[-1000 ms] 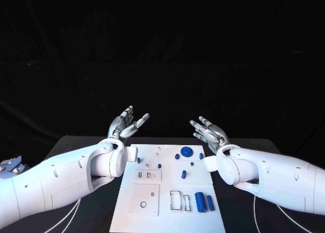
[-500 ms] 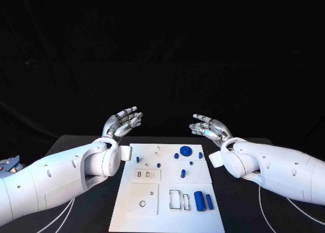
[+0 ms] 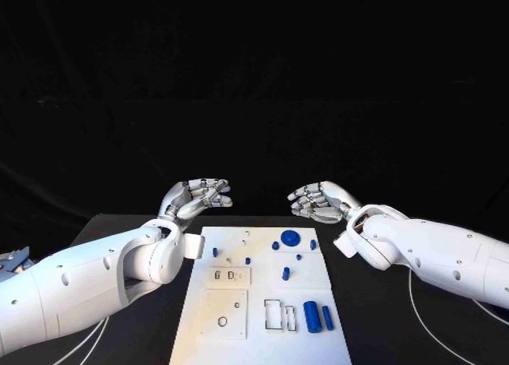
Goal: Assemble the parts on the task board
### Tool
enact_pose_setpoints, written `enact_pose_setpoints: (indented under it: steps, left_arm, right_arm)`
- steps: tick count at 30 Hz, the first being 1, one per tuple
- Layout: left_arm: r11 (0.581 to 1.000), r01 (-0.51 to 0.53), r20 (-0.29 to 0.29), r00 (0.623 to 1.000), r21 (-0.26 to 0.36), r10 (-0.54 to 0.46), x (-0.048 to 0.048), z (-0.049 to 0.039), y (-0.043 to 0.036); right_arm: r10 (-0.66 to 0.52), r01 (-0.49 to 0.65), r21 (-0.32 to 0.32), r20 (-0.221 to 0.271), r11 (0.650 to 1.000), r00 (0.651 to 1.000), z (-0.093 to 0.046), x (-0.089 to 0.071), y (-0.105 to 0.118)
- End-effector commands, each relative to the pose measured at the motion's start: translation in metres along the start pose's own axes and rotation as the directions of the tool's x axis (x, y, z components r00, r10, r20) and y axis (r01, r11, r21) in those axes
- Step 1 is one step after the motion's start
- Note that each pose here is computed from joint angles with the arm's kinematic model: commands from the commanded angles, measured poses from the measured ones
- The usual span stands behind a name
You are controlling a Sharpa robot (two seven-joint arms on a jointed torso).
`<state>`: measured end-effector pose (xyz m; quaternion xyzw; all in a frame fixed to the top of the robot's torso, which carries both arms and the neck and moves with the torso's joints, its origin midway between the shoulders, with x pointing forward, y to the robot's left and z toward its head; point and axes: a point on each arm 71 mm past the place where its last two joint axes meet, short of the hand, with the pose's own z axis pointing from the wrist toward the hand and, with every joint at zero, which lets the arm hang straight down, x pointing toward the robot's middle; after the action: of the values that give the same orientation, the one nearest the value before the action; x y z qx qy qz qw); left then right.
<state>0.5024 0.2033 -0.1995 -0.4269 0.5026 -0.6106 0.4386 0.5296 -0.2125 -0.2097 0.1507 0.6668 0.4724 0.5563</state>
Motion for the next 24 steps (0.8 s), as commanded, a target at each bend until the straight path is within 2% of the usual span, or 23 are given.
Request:
enact_pose_setpoints:
  steps: [1, 5, 9, 14, 19, 24]
  left_arm:
    - [0.999, 0.01, -0.048, 0.999, 0.038, -0.008, 0.0072, -0.0035, -0.0061]
    - [1.0, 0.015, -0.059, 0.998, 0.024, -0.014, 0.0094, -0.01, -0.0095]
    - [1.0, 0.019, -0.068, 0.998, 0.01, -0.018, 0.0104, -0.0163, -0.0127]
    - [1.0, 0.023, -0.075, 0.997, -0.005, -0.024, 0.0104, -0.022, -0.0156]
    - [0.999, 0.032, -0.082, 0.996, -0.012, -0.033, 0.0113, -0.0254, -0.0176]
    - [0.999, 0.042, -0.091, 0.995, -0.018, -0.043, 0.0135, -0.0275, -0.0191]
  right_arm:
    - [-0.19, 0.186, -0.04, -0.115, 0.982, 0.975, 0.001, 0.005, 0.002]
    - [-0.306, 0.3, -0.056, -0.153, 0.952, 0.94, 0.005, 0.005, 0.005]
    - [-0.42, 0.417, -0.06, -0.192, 0.907, 0.887, 0.011, 0.008, 0.007]
    - [-0.561, 0.569, -0.048, -0.253, 0.821, 0.788, 0.021, 0.016, 0.006]
    - [-0.639, 0.652, -0.047, -0.263, 0.757, 0.723, 0.031, 0.023, 0.009]
    - [-0.682, 0.699, -0.048, -0.277, 0.713, 0.677, 0.039, 0.03, 0.01]
